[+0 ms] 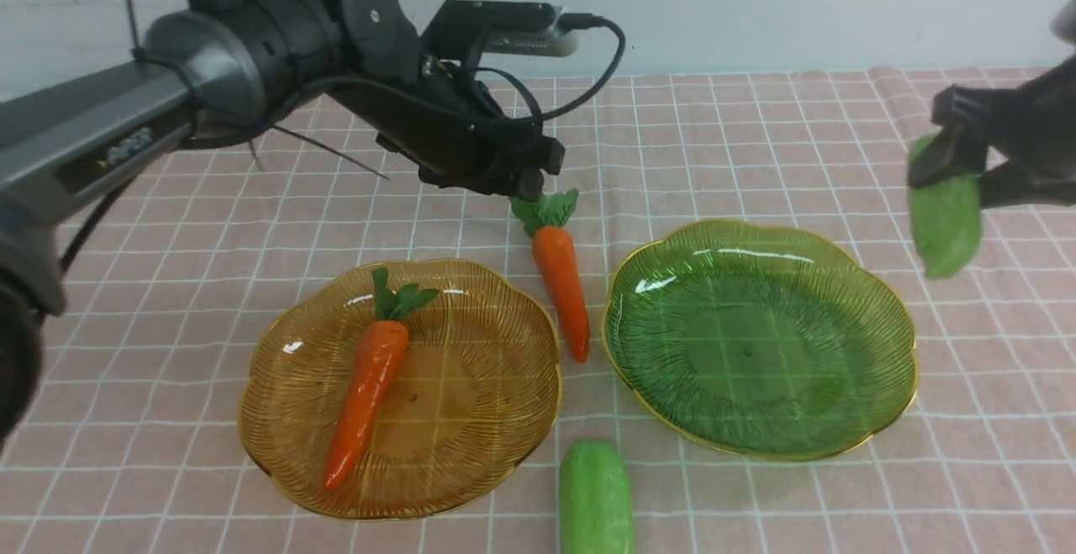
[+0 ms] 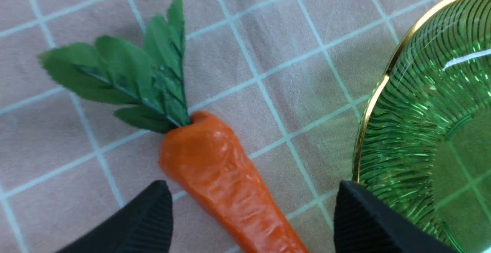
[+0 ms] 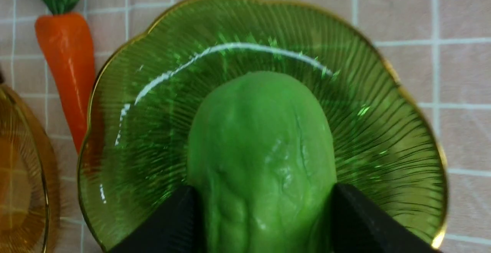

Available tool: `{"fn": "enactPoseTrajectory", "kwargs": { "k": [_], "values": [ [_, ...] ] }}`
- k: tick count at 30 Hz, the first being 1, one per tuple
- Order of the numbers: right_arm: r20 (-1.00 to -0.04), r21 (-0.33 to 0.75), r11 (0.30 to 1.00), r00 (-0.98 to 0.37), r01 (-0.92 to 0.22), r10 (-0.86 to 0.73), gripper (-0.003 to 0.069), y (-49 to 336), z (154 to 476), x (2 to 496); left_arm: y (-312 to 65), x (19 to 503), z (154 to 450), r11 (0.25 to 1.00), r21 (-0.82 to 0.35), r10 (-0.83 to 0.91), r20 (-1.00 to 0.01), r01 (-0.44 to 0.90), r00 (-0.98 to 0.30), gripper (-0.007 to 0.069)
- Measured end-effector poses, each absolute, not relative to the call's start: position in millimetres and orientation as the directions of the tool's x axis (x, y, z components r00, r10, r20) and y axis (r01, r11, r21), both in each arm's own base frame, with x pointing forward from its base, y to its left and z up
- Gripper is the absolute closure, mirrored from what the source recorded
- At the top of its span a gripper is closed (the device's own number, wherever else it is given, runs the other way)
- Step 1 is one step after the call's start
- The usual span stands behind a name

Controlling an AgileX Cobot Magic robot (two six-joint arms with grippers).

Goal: Put different types of vegetables on the plate.

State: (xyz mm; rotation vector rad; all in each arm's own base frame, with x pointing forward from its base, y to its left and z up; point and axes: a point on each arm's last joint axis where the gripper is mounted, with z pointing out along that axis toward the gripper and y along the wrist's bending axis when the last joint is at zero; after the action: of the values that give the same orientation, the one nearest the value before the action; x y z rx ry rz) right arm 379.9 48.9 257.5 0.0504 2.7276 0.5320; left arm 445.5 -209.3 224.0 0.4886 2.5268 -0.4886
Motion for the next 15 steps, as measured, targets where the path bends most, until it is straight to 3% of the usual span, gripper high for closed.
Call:
{"fn": "enactPoseTrajectory", "kwargs": {
  "k": [6,15],
  "values": [
    [-0.269,0.365,0.928,-0.963,-0.077,0.026,0.0245,74.6,225.6,385.8,-223.1,456.4,186.2,0.889,-0.226,0.252,-0.482,0.397,-0.839,0.0092],
    [-0.27,0.362,0.929,-0.963,-0.077,0.025,0.0107,75.5,220.6,387.9,-222.8,462.4,166.5,0.914,-0.208,0.219,-0.469,0.348,-0.856,0.0092]
  ]
}}
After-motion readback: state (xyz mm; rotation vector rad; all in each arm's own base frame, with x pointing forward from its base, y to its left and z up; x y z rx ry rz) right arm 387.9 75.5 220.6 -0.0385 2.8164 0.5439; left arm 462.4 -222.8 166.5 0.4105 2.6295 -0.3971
